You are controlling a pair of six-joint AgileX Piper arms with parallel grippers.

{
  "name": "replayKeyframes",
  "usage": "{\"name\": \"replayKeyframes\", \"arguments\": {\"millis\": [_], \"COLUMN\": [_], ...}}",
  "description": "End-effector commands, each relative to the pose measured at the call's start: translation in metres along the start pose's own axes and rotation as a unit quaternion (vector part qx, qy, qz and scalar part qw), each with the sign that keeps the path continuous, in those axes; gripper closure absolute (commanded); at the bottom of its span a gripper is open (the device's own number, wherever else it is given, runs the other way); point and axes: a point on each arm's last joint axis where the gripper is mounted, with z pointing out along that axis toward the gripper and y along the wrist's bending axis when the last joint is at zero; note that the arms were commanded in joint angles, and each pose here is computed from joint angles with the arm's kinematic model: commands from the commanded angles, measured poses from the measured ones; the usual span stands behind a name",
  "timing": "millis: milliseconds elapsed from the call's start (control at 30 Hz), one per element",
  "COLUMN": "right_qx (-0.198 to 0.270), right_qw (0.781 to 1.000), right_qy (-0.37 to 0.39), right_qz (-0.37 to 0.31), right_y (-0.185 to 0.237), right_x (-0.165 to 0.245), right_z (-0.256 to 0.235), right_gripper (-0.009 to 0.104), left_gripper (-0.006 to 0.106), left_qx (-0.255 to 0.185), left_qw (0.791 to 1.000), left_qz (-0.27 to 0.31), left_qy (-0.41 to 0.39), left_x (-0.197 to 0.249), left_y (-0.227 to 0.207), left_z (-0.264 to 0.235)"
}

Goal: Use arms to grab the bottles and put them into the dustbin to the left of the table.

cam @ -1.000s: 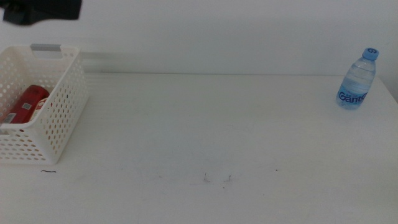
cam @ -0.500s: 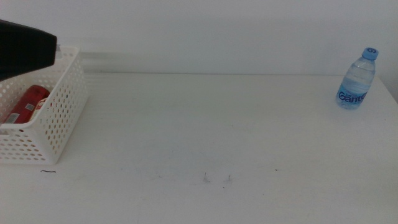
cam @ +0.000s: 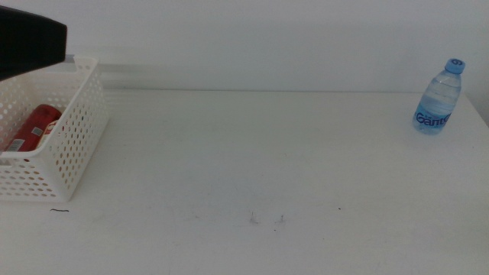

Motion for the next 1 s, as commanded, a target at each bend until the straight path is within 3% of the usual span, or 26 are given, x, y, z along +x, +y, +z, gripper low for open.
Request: {"name": "replayKeyframes", "arguments": {"millis": [0, 100, 200, 400, 567, 733, 967], "right_qx": [0.003, 0.004, 0.000, -0.006, -0.040, -0.068, -0.064], "right_qw": [1.000, 0.999, 1.000, 0.997, 0.990, 0.989, 0.987], "right_qy": [-0.005, -0.006, -0.025, 0.049, 0.084, 0.103, 0.138], "right_qz": [-0.004, -0.038, -0.009, -0.064, -0.103, -0.083, -0.060], "right_y": [0.000, -0.001, 0.000, 0.002, 0.008, 0.012, 0.011], "right_x": [0.000, 0.000, -0.003, -0.021, -0.022, -0.001, 0.027], "right_z": [0.000, 0.000, 0.000, 0.030, 0.073, 0.107, 0.129], "right_gripper": [0.010, 0.010, 0.010, 0.010, 0.010, 0.010, 0.010], "left_gripper": [0.007, 0.007, 0.007, 0.007, 0.007, 0.007, 0.007], "left_qx": [0.001, 0.001, 0.000, 0.000, 0.000, 0.000, 0.000], "left_qw": [1.000, 1.000, 1.000, 1.000, 1.000, 1.000, 1.000], "left_qz": [-0.002, 0.000, 0.000, 0.000, 0.000, 0.000, 0.001], "left_qy": [-0.006, -0.007, -0.008, -0.009, -0.009, -0.009, -0.009], "left_x": [0.000, -0.001, -0.001, -0.001, -0.001, -0.001, -0.001], "left_y": [0.000, 0.000, 0.000, 0.000, 0.000, 0.000, 0.000], "left_z": [0.000, 0.000, 0.000, 0.000, 0.000, 0.000, 0.000]}}
